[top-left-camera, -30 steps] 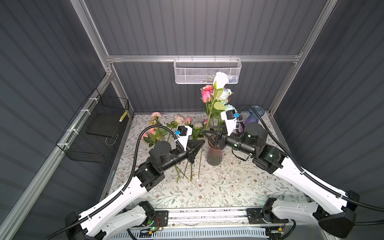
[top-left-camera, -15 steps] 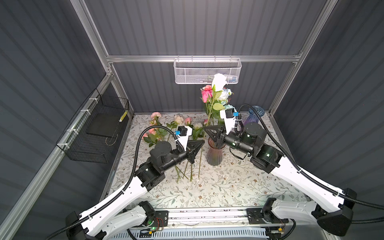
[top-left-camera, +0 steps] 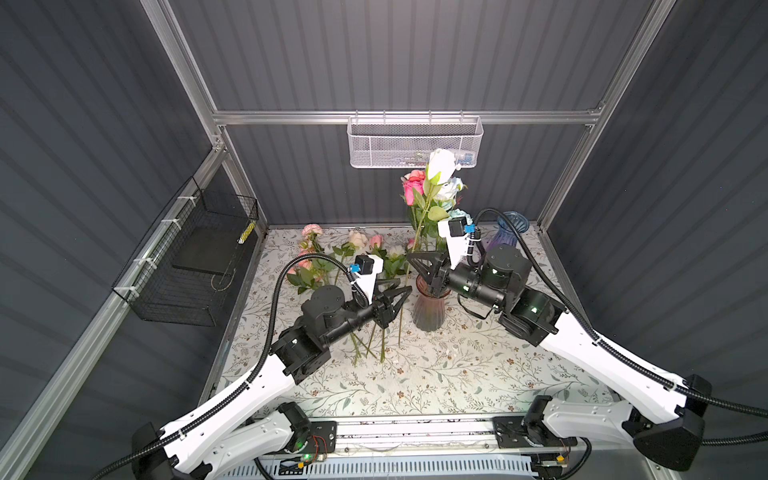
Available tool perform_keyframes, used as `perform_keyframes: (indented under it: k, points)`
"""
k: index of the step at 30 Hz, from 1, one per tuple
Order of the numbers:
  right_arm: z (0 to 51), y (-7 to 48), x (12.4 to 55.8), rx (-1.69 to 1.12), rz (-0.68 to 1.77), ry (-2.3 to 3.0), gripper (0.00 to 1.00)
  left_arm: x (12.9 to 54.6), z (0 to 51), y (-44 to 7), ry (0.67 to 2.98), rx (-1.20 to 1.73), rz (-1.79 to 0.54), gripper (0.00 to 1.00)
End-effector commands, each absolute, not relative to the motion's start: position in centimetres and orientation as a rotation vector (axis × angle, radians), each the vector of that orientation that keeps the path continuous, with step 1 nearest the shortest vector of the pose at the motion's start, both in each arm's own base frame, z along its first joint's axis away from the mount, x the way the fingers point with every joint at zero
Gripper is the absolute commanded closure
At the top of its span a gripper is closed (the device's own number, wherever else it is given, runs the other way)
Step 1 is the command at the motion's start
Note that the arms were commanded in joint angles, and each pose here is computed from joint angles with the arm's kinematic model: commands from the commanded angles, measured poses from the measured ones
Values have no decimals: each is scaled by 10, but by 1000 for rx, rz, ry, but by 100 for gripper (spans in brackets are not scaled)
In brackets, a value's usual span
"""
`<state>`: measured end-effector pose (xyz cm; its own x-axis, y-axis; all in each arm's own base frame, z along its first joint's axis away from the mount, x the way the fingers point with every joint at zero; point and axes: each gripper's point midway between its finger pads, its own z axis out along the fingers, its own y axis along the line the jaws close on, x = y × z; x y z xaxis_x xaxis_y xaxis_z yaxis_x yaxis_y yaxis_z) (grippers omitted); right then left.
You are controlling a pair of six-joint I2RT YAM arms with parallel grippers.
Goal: Arrange the flowers into the vase
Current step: 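Close the right gripper on the white rose stem beside the left gripper, then open the left gripper and draw back while the right lifts the white rose, then lower the white rose stem into the pink vase with the right gripper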
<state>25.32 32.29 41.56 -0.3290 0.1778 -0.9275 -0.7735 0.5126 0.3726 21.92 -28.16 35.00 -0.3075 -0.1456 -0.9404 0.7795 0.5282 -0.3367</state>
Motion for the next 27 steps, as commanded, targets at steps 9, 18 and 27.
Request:
perform_keyframes:
  k: [9,18,27]
  points:
    - [433,319,262,-500,974,1571,96,211,365,-250,1592,501,-911,12]
    - [488,292,271,-466,779,1450,95,205,365,-169,1593,252,-706,1]
    - [536,244,288,-383,516,1379,94,195,355,-135,1598,163,-647,1]
